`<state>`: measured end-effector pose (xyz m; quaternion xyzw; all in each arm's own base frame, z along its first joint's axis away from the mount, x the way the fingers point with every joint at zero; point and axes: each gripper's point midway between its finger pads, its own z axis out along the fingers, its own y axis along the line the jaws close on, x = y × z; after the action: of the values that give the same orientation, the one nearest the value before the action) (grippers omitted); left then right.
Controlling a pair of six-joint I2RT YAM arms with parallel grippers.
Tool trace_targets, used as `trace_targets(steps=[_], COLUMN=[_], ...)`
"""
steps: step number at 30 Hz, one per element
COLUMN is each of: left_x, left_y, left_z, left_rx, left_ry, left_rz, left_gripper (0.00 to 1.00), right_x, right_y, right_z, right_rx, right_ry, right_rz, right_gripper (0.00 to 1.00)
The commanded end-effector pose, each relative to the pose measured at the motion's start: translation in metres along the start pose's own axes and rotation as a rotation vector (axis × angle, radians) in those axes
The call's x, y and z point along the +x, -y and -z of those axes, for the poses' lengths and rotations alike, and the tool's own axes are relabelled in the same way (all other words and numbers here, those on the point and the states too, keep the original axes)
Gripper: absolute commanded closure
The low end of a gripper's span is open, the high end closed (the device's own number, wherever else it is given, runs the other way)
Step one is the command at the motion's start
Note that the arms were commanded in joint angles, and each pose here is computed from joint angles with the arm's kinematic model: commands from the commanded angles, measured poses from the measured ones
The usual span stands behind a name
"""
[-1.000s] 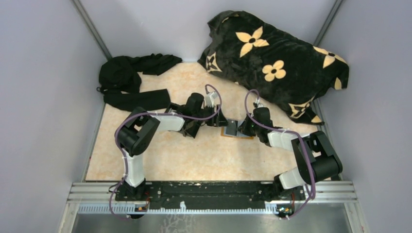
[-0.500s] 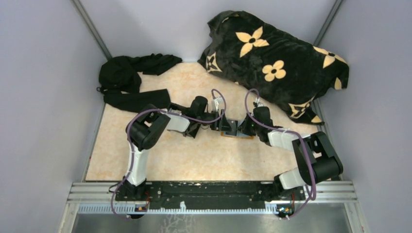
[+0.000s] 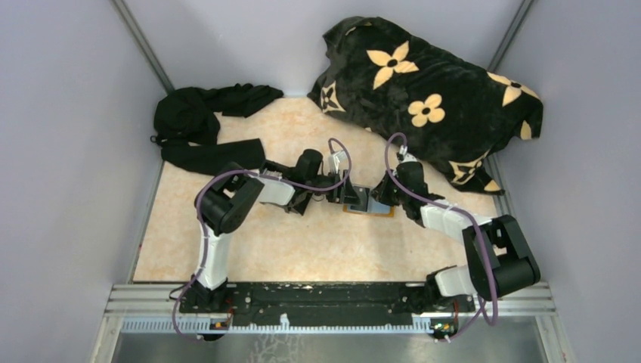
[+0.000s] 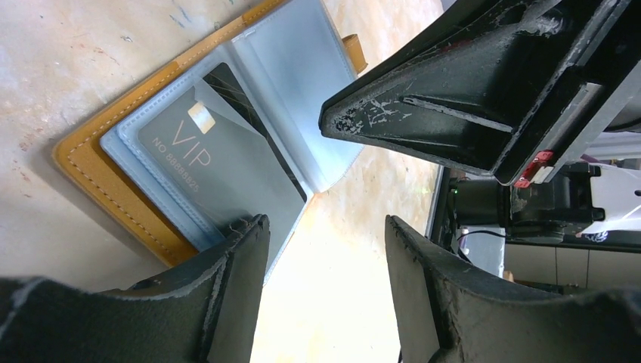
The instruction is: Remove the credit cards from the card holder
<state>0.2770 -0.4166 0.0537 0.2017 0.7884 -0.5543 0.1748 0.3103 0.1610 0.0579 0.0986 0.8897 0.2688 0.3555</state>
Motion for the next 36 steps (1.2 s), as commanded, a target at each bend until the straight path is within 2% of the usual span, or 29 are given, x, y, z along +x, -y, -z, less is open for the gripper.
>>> trace_targets(steps=[1, 16, 36], left_x=[-0.003, -0.023, 0.007], left_y=[0.010, 0.029, -0.028], left_z=[0.007, 0.017, 0.006], left_rx=[0.002, -0.001, -0.140], left_ry=[0.002, 0.047, -0.013], left_rz=[-0.026, -0.079, 0.004], left_gripper=[0.36, 0.36, 0.36], right_x=[-0.017, -0.013, -0.014], right_y=[-0.008, -0.006, -0.002], right_z=[-0.001, -0.007, -0.007], right_rx=[-0.027, -0.030, -0.018], right_ry=[0.045, 0.028, 0.039], right_rz=[0.010, 0.011, 0.006], right_gripper=[1.00, 1.00, 1.00])
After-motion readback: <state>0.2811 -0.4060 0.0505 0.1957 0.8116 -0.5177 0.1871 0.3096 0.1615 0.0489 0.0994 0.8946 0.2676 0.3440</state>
